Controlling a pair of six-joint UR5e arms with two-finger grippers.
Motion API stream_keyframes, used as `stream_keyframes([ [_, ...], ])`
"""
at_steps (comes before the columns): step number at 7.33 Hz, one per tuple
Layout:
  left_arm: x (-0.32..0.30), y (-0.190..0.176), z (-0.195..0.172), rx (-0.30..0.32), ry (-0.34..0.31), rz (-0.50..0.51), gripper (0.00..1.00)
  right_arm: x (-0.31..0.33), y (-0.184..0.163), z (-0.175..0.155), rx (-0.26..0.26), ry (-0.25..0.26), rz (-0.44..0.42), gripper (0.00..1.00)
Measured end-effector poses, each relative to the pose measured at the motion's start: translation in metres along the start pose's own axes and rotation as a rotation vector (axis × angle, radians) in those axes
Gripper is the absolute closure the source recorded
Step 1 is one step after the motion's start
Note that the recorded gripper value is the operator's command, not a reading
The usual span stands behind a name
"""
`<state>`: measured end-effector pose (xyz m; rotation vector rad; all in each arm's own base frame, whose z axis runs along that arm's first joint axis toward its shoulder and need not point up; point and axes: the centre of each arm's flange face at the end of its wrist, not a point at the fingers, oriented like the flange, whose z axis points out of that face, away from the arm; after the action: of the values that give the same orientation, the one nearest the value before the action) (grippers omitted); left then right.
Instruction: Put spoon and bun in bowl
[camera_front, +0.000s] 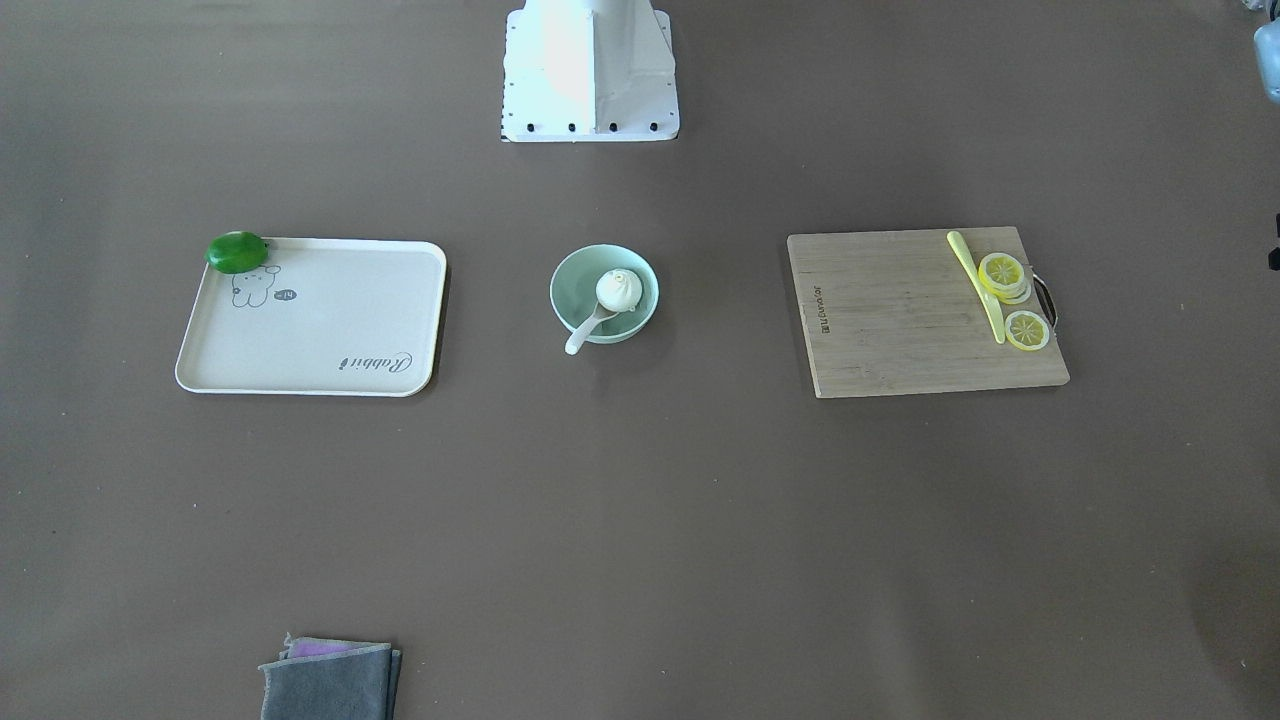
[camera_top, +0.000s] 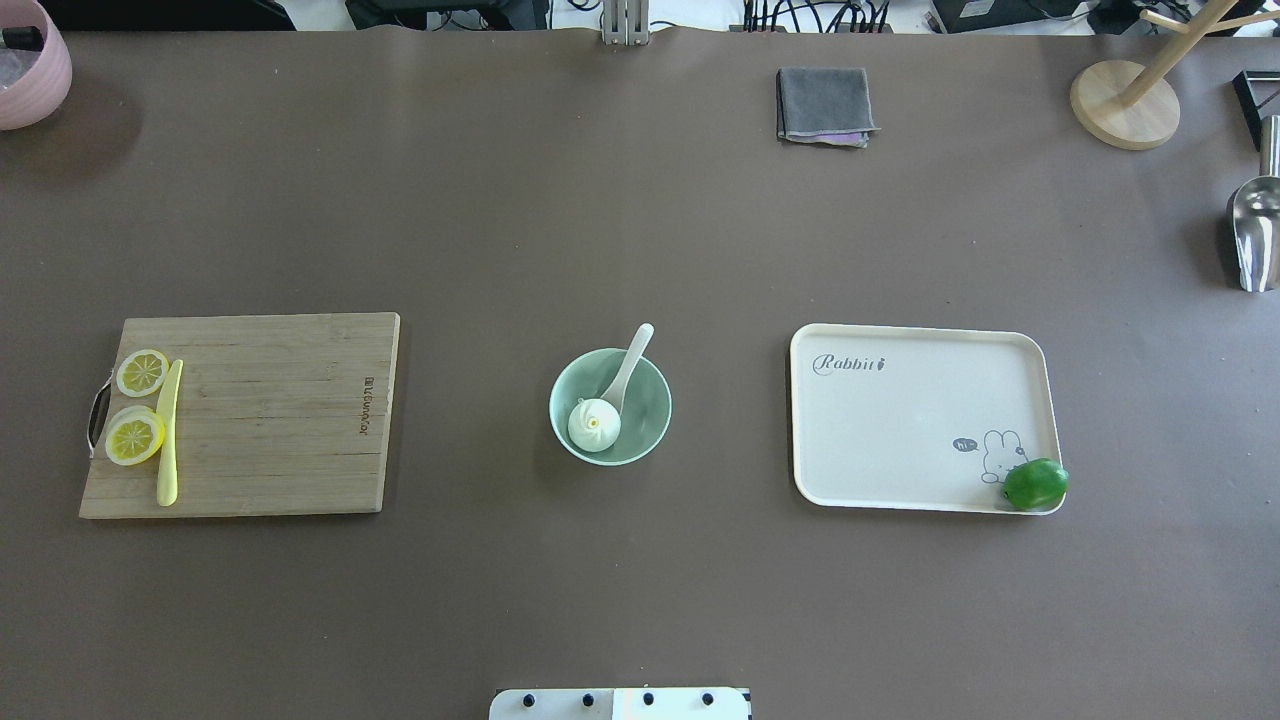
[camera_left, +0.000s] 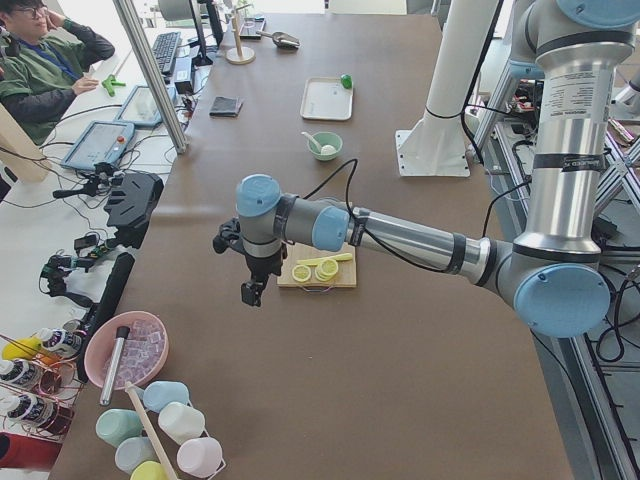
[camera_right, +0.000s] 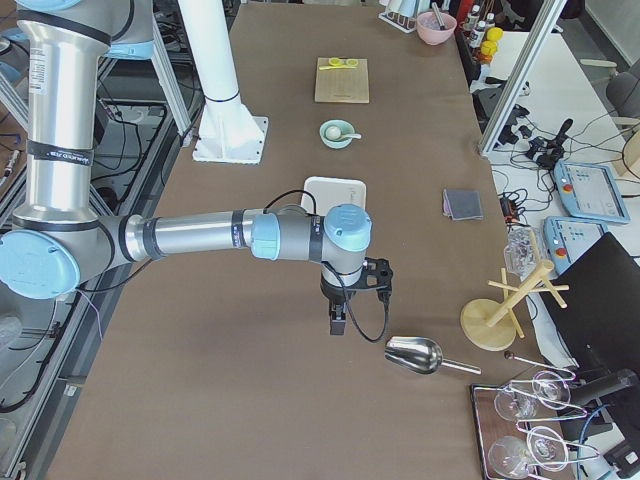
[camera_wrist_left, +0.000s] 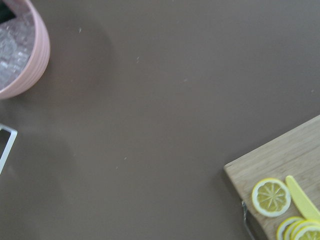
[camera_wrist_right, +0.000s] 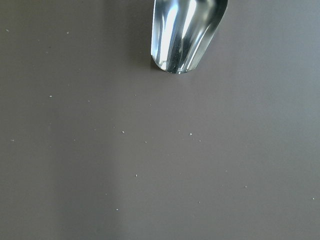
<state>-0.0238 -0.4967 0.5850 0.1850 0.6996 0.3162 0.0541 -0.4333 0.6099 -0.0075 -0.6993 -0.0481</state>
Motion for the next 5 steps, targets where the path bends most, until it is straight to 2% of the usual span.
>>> stream_keyframes([
  [2,-0.031,0.033,0.007,-0.001,0.003,-0.071,0.01,0.001,0.002,0.000,0.001,0.000,0.000,0.00],
  [5,-0.017,0.057,-0.011,0.029,0.001,-0.059,0.01,0.001,0.001,0.001,0.002,0.000,0.001,0.00],
])
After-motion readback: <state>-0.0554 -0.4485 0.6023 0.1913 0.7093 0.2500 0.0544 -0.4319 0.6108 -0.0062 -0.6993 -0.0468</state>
